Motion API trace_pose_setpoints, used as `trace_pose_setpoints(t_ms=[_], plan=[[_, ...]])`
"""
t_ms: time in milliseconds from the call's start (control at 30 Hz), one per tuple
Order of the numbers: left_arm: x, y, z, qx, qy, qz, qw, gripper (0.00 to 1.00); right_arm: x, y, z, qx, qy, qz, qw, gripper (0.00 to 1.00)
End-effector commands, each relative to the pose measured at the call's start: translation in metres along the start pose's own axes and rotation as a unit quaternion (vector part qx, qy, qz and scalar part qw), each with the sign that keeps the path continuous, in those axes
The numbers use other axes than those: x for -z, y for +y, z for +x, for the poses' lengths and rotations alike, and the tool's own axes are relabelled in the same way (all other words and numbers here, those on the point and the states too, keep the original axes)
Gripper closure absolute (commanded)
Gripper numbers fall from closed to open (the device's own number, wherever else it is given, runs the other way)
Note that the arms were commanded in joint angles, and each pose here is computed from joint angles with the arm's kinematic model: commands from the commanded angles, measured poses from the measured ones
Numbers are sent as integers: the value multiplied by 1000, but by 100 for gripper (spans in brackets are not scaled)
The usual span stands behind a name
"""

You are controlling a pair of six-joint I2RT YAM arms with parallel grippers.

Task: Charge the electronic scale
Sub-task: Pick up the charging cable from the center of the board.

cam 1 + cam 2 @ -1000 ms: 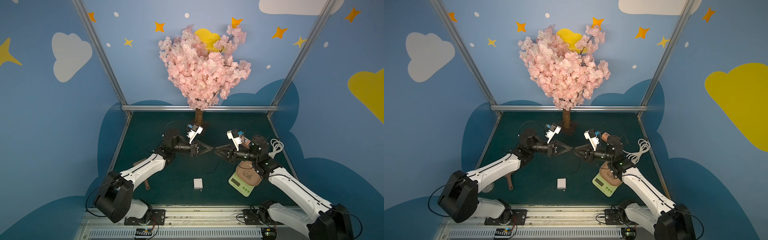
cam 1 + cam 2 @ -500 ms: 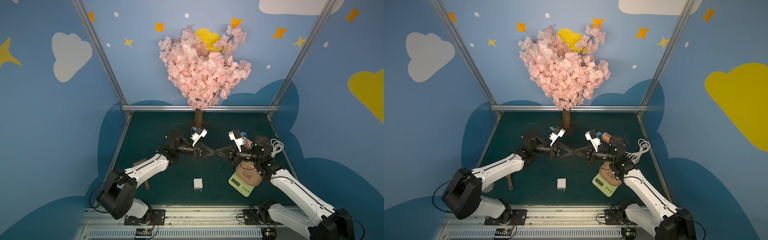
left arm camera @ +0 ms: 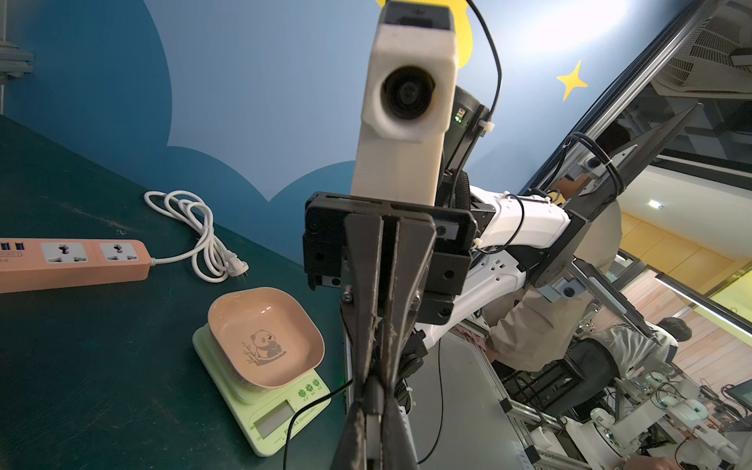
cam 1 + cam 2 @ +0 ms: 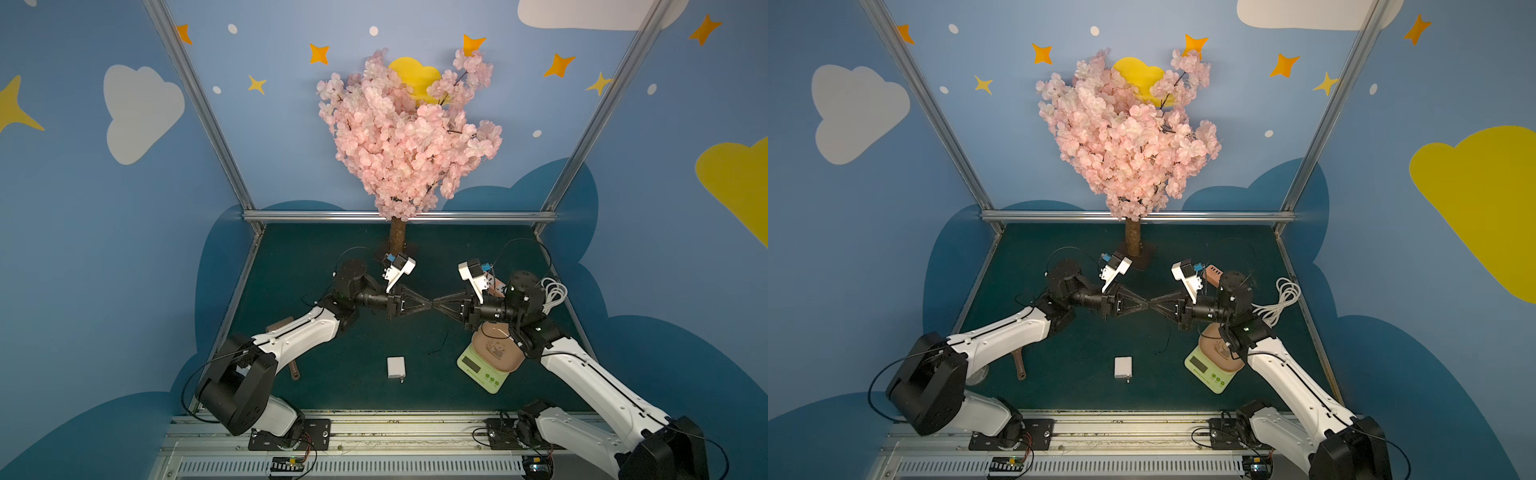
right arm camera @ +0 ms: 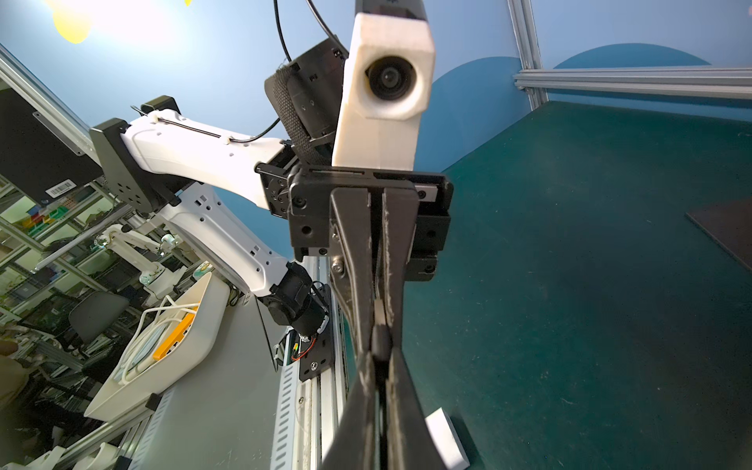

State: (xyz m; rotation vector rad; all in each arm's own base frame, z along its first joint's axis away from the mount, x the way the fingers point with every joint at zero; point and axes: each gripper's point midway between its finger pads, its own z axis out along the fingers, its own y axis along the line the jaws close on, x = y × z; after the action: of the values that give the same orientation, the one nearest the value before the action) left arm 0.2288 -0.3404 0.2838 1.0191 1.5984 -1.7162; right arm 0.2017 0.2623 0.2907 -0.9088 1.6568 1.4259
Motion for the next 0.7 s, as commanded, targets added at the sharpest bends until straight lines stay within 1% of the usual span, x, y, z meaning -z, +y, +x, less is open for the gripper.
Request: trace_pose_setpoints(t_ms=[0,33,100,133,167,233,267,300,333,400,433,533,567,667], plan=[[-10,1,-4,-3,-2,2,1000,95,-4,11,-3,30,0,-28,999,100],[-10,3,-4,0,-4,-2,1000,88,-5,8,-2,29,1,-21,999,100],[-9,9,-4,4,-9,-16,1000,65,-5,2,-3,23,2,-7,1000,100],[-8,14,-3,11,-13,-28,999,51,-5,-3,-3,19,3,3,1000,100],[-5,21,-2,22,-19,-49,998,41,-5,-7,-3,16,4,15,1000,100],[3,35,2,42,-32,-96,994,30,-4,-16,-2,10,8,35,999,100],[8,41,6,49,-36,-119,991,27,-3,-21,-2,7,7,47,999,100],[14,47,10,60,-37,-148,987,25,-1,-27,-1,0,7,59,998,100],[22,58,15,72,-39,-197,977,24,0,-32,-2,-4,6,68,998,100],[38,69,28,89,-37,-271,958,21,3,-39,-3,-13,2,80,997,100],[48,75,36,104,-43,-310,944,20,5,-44,-4,-18,-1,89,996,100],[69,82,61,136,-38,-395,908,20,10,-53,-5,-28,-4,103,994,100],[78,86,72,140,-31,-438,887,20,11,-57,-6,-34,-6,110,993,100],[82,85,101,142,-3,-508,850,19,14,-63,-8,-48,-5,117,992,100]])
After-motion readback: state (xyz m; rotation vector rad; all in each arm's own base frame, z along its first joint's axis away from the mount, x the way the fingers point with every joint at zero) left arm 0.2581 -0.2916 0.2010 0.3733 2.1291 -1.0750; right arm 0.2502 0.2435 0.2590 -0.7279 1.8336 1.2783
